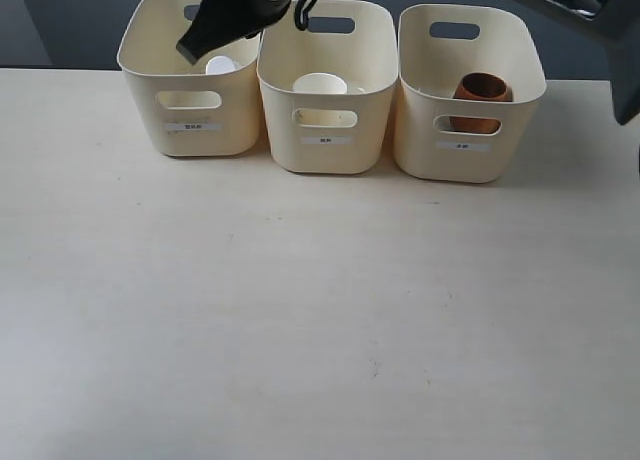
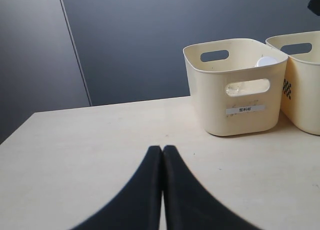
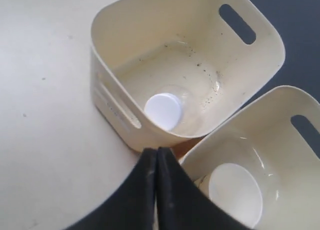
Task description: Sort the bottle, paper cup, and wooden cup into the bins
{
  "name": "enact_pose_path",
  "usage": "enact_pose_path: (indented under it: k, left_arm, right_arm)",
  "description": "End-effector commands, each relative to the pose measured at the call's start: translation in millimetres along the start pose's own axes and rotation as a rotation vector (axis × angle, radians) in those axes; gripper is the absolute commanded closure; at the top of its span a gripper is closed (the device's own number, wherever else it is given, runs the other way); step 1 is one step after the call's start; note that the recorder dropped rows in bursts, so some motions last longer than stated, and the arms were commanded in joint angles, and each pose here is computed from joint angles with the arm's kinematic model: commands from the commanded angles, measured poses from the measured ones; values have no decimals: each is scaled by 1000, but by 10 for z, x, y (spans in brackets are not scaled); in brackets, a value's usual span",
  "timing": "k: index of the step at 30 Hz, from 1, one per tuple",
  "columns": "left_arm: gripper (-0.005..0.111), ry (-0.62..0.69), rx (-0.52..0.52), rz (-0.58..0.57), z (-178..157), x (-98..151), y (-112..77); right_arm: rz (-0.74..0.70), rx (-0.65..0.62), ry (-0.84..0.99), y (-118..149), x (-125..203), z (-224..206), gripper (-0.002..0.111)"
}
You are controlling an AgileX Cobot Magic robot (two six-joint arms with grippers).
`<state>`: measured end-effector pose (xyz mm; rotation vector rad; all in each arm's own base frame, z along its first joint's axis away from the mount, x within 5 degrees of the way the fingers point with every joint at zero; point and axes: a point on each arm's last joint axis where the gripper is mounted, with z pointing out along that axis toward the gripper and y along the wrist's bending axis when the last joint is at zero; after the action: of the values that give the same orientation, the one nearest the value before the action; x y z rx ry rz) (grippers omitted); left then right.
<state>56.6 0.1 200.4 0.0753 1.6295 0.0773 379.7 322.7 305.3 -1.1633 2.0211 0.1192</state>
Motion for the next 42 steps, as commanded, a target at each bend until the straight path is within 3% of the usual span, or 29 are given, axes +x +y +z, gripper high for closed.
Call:
enact_pose_path:
  k: [1,20,29,36,42]
  left_arm:
    - [107,-12,-2,2,-3,-5,1]
    - [107,-12,-2,3,-3,-5,1]
    - [107,-12,-2,3,-3,-5,1]
    - [107,-12,-2,3,-3,-5,1]
    - [107,-12,-2,3,-3,-5,1]
  right_arm:
    - [-42,-26,4,145,-104,-208,109]
    - [-95,-60,78,428,-243,-954,109]
    - [-105,-5,113,521,-271,-1584,109]
    - [-76,60,-20,530,-343,-2241,109]
    - [-66,85,-31,551,-163,-2555,109]
